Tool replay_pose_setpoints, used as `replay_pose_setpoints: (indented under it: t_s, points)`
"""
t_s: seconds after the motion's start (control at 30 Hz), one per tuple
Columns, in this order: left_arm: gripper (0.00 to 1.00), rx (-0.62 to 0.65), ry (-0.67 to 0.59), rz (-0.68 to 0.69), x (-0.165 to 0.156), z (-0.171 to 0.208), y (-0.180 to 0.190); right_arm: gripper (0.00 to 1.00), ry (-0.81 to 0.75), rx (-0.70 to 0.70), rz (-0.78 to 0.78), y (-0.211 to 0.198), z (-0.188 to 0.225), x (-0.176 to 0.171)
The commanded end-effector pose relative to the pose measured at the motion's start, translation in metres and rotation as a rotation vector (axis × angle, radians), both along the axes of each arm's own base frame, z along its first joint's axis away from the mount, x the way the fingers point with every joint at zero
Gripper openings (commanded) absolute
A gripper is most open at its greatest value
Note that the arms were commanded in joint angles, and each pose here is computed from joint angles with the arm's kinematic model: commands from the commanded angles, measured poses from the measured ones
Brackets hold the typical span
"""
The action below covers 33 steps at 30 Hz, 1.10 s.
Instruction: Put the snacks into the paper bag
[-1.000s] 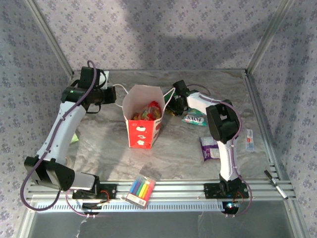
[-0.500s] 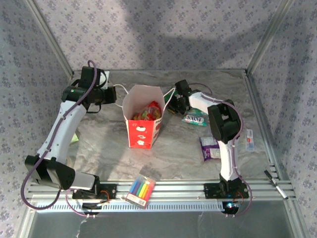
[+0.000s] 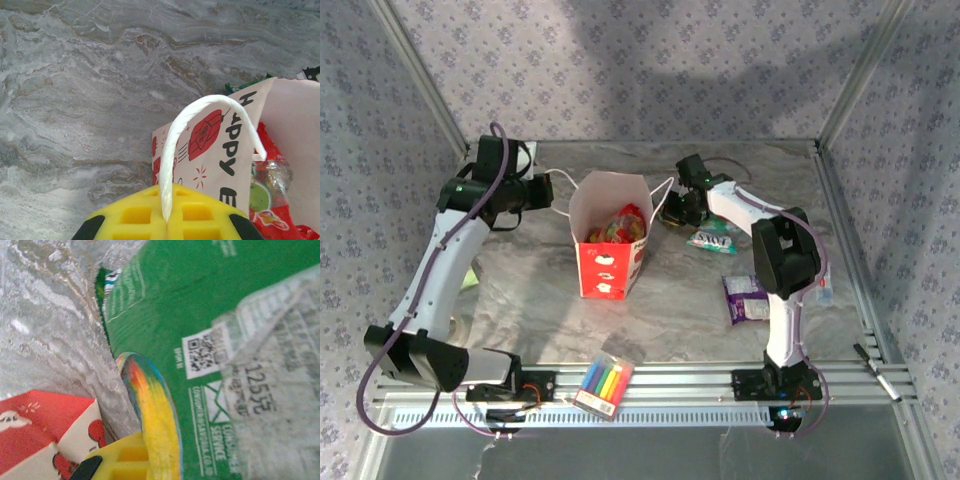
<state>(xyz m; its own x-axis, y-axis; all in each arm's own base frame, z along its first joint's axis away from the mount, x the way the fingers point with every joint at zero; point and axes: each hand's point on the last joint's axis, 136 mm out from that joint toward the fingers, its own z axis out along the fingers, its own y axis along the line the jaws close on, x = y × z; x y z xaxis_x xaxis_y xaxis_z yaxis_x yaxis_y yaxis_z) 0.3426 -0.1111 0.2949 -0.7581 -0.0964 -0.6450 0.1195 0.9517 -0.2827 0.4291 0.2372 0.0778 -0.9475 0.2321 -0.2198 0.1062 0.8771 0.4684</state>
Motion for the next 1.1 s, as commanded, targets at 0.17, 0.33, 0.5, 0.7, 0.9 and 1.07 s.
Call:
replay_pose_setpoints:
  t_s: [0.17,0.33,0.5,0.7,0.9,1.07]
  points:
    - [0.05,-0.031,-0.043,0.003,-0.01,0.018,-0.008,0.0,-0.127,-0.046,0.114,-0.012,0.059,-0.013]
    - [0.05,-0.028,-0.047,-0.001,-0.012,0.02,-0.011,0.0,-0.178,-0.066,0.158,-0.017,0.084,-0.024]
    - [0.05,-0.026,-0.06,0.003,-0.014,0.023,-0.011,0.0,-0.246,-0.089,0.179,-0.023,0.111,-0.037]
    - [0.05,-0.027,-0.064,0.0,-0.017,0.024,-0.013,0.0,-0.352,-0.13,0.17,-0.032,0.155,-0.049]
    - [0.05,-0.014,-0.077,0.007,-0.021,0.028,-0.009,0.0,-0.47,-0.182,0.163,-0.045,0.199,-0.061]
    - [0.05,0.011,-0.08,0.026,-0.023,0.027,-0.003,0.0,-0.557,-0.199,0.161,-0.052,0.234,-0.07]
